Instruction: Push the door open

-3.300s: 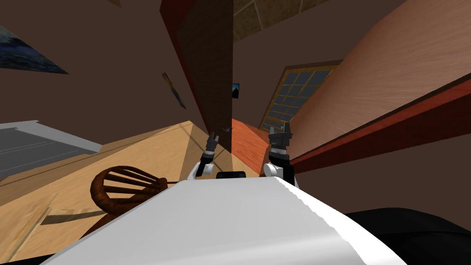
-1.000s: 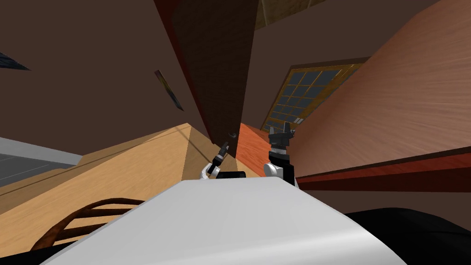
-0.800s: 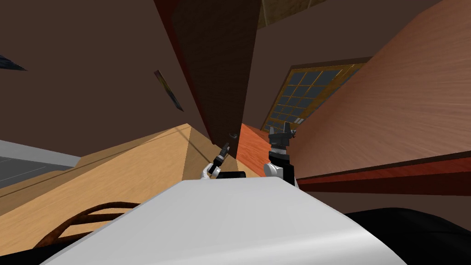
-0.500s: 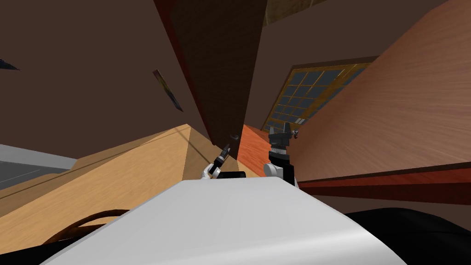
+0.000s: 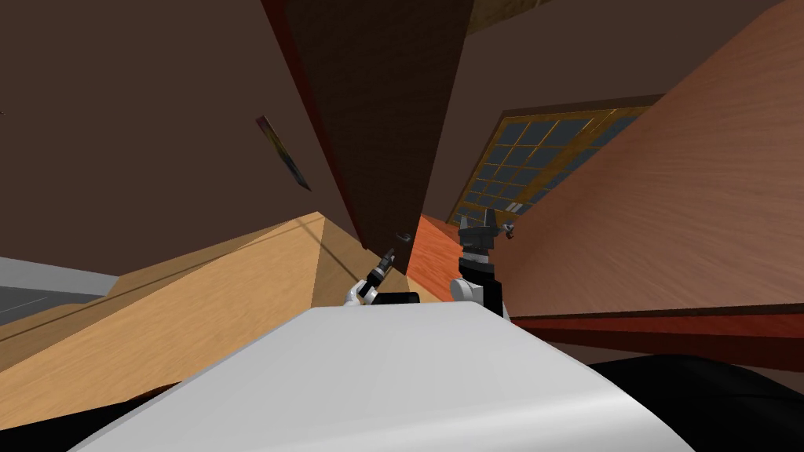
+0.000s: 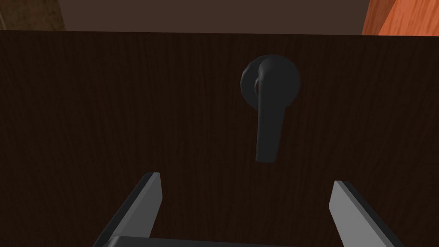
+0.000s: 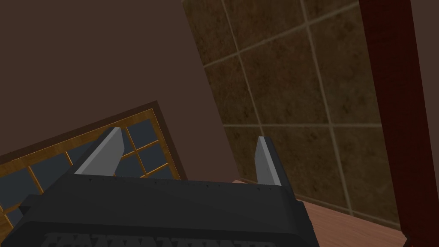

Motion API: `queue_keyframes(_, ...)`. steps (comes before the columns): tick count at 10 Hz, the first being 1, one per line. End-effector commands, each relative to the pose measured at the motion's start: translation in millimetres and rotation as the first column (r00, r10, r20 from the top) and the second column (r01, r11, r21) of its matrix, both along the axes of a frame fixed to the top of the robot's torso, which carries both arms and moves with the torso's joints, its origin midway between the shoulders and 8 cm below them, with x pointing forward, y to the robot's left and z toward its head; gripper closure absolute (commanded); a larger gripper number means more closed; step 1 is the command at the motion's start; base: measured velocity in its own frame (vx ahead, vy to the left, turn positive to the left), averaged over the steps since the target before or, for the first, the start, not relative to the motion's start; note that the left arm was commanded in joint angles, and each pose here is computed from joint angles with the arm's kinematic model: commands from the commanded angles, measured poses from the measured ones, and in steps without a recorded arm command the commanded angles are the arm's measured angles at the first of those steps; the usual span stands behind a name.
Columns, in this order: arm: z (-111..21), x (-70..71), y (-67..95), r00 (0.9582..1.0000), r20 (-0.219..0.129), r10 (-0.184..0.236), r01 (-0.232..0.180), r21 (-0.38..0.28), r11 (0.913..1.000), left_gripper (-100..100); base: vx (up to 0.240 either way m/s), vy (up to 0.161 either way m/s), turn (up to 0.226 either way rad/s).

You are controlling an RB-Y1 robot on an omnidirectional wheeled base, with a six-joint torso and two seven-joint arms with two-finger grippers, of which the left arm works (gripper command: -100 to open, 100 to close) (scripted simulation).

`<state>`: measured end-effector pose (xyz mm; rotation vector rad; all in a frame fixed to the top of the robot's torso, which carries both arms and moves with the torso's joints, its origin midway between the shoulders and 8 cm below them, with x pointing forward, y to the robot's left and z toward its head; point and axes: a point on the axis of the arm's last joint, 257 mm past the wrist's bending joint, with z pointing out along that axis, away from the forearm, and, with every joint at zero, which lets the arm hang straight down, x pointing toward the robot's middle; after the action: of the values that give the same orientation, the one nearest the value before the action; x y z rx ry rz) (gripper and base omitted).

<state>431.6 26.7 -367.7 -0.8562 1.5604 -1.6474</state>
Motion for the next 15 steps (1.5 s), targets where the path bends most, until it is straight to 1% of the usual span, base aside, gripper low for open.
queue_keyframes(1,-6.8,-1.8,-3.5,0.9999,-0.013,-0.011,0.011,0.008,0.9999,-100,0.07,0.037,-0.01)
queue_keyframes(2,-16.8,-5.3,-8.5,0.9991,-0.033,-0.027,0.028,0.02,0.9994,-100,0.128,0.067,-0.023)
queue_keyframes(3,-23.5,-7.8,-12.1,0.9981,-0.047,-0.038,0.04,0.028,0.9988,-100,0.161,0.075,-0.033)
queue_keyframes(4,-20.4,-6.1,-8.6,0.9988,-0.037,-0.031,0.032,0.023,0.9992,-100,0.069,0.032,-0.008)
queue_keyframes(5,-23.8,-5.8,-1.8,0.9989,-0.039,-0.026,0.027,0.036,0.999,-100,0.123,-0.059,-0.037)
queue_keyframes(7,-25.7,-5.3,2.8,0.9991,-0.039,-0.019,0.021,0.043,0.9989,-100,0.18,-0.106,-0.03)
queue_keyframes(10,-26.0,-5.3,2.0,0.9992,-0.039,-0.012,0.013,0.039,0.9991,-100,0.179,-0.086,-0.026)
queue_keyframes(12,-24.3,-5.7,-3.9,0.9992,-0.04,-0.008,0.009,0.026,0.9996,-100,0.165,-0.121,-0.03)
queue_keyframes(13,-25.0,-5.8,-1.9,0.9992,-0.039,-0.009,0.01,0.031,0.9995,-100,0.072,-0.063,0.004)
queue_keyframes(14,-25.0,-5.8,-1.9,0.9992,-0.039,-0.009,0.01,0.031,0.9995,100,-0.009,0.009,0.002)
queue_keyframes(15,-25.0,-5.8,-1.9,0.9992,-0.039,-0.009,0.01,0.031,0.9995,100,-0.023,0.023,-0.016)
